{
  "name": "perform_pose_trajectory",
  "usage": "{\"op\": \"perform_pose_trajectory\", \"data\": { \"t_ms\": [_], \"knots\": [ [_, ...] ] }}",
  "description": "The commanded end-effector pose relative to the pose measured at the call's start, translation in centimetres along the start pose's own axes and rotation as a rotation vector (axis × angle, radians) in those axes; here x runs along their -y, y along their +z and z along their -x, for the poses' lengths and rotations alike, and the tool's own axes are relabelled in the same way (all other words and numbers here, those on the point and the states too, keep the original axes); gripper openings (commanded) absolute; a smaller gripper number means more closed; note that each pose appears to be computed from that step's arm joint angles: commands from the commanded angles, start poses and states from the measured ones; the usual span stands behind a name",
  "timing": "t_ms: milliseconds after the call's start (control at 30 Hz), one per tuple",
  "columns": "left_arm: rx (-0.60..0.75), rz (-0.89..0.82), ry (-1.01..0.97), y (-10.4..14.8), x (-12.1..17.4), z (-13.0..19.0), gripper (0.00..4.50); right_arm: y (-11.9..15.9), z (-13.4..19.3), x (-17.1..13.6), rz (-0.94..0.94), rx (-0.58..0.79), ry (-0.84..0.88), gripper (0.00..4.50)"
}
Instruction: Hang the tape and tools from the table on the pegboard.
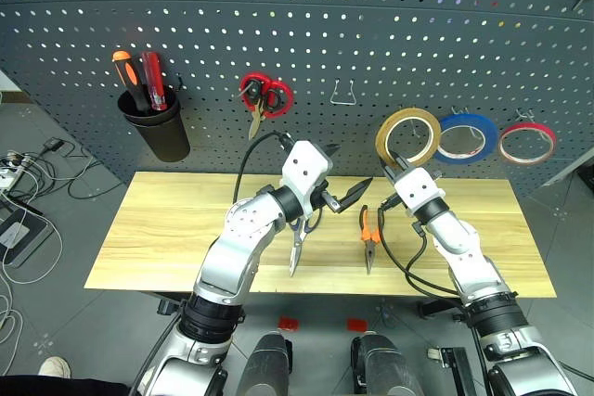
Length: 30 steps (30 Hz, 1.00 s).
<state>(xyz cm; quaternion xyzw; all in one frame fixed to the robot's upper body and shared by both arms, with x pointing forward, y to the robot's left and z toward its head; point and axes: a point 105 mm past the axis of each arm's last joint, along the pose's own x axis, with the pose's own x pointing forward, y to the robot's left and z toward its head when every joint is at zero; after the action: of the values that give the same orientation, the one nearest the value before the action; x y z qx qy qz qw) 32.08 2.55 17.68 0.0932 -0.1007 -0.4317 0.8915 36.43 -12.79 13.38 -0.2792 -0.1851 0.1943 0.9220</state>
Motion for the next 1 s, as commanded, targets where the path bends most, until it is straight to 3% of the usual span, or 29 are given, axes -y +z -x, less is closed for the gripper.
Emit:
{"op": "perform_pose_trajectory", "data": {
  "t_ms": [33, 367, 533, 733, 1000],
  "knots": [
    [0.045, -0.029, -0.005, 1.2, 0.2, 0.0, 4.5, 0.9, -0.1, 0.3, -0.043, 0.035, -0.011, 1.18],
    [0.02, -0.049, -0.034, 0.4, 0.9, 0.2, 4.5, 0.7, 2.6, -0.7, -0.082, -0.025, 0.01, 4.45],
    [-0.051, -0.024, -0.059, -2.1, 1.7, 1.6, 4.5, 0.8, 4.2, -1.2, -0.158, -0.104, 0.037, 4.48],
    [-0.175, -0.015, -0.135, -5.8, 2.5, 3.9, 4.5, -1.4, 5.0, -1.6, -0.335, -0.376, 0.005, 4.48],
    [-0.25, -0.002, -0.128, -7.4, 0.9, 6.1, 4.5, -3.6, 5.5, -3.5, -0.563, -0.655, 0.03, 4.48]
  ]
}}
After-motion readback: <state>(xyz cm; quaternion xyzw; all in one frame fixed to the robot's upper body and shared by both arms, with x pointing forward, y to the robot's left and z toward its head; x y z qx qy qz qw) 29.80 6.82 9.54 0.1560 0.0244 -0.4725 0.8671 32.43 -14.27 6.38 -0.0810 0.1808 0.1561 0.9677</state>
